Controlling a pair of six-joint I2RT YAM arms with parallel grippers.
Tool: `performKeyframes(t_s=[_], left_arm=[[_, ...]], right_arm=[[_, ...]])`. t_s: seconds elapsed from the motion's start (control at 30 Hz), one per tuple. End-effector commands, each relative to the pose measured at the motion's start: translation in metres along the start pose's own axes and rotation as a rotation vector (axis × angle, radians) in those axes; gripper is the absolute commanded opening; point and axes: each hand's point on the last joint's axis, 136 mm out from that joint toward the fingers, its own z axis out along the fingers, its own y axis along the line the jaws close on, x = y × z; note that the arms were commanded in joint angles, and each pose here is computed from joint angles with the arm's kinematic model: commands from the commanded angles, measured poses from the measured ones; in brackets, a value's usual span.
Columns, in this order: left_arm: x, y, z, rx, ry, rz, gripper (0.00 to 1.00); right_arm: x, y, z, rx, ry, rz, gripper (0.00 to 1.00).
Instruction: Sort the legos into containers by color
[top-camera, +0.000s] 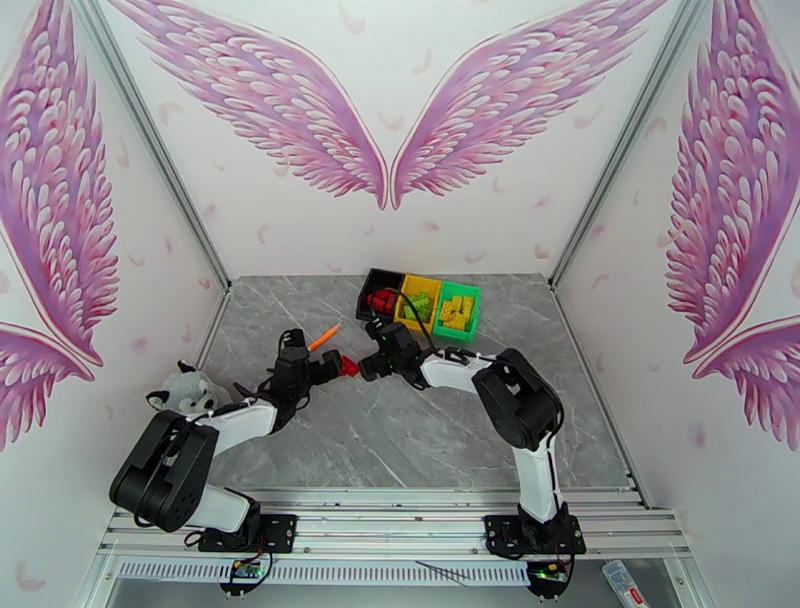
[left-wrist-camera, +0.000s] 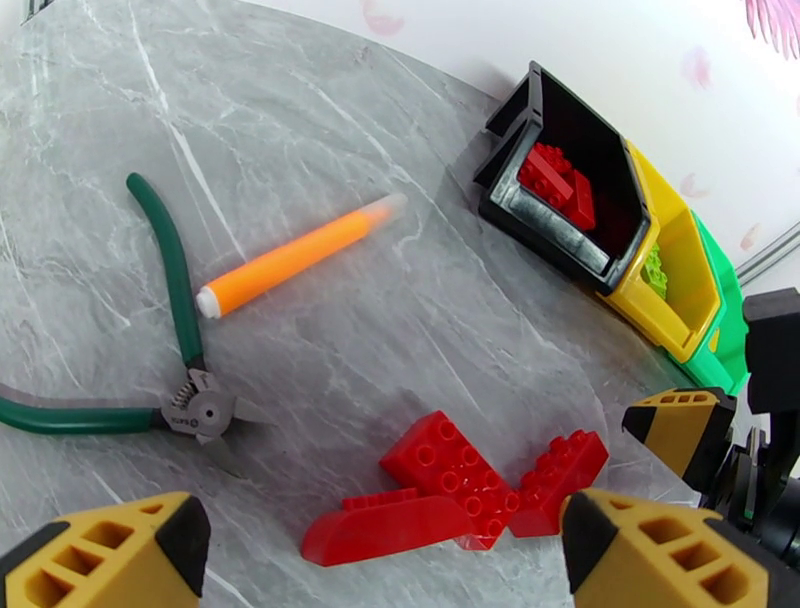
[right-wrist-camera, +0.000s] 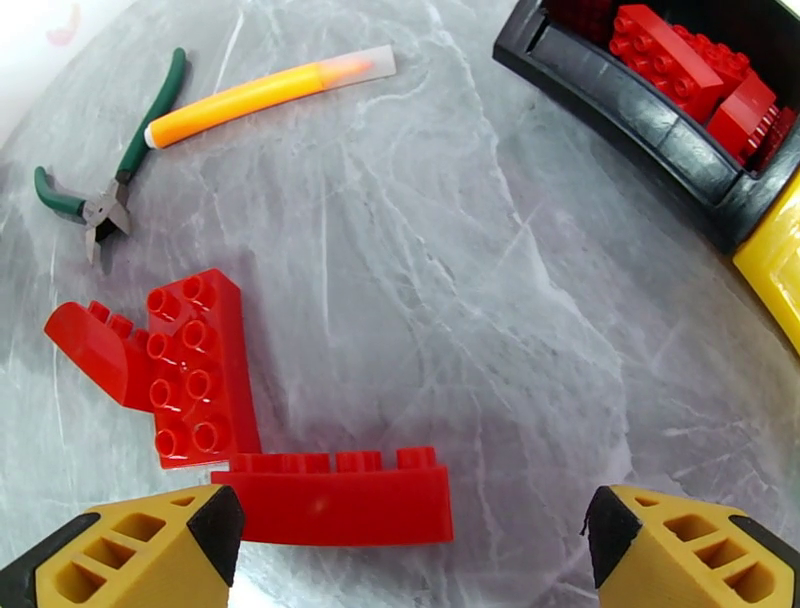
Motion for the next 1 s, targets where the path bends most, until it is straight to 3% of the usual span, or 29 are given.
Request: performKeyframes(t_s=[0.0, 0.57, 0.97], left_arm=[[-0.005, -0.005, 0.003, 0.026, -0.009, -0.010, 0.99], [-0.002, 0.007, 0.004, 0.021, -0.001, -0.033, 0.99], [0.001, 0.011, 0.006, 0.025, 0.009, -0.045, 0.99]], right_arm=[[0.014, 0.006, 0.002, -0.010, 0.032, -0.007, 0.95], [0.015, 0.035, -0.010, -0.149, 0.016, 0.049, 0.95], [0.035, 0.049, 0.001, -0.131, 0.088, -0.005, 0.84]])
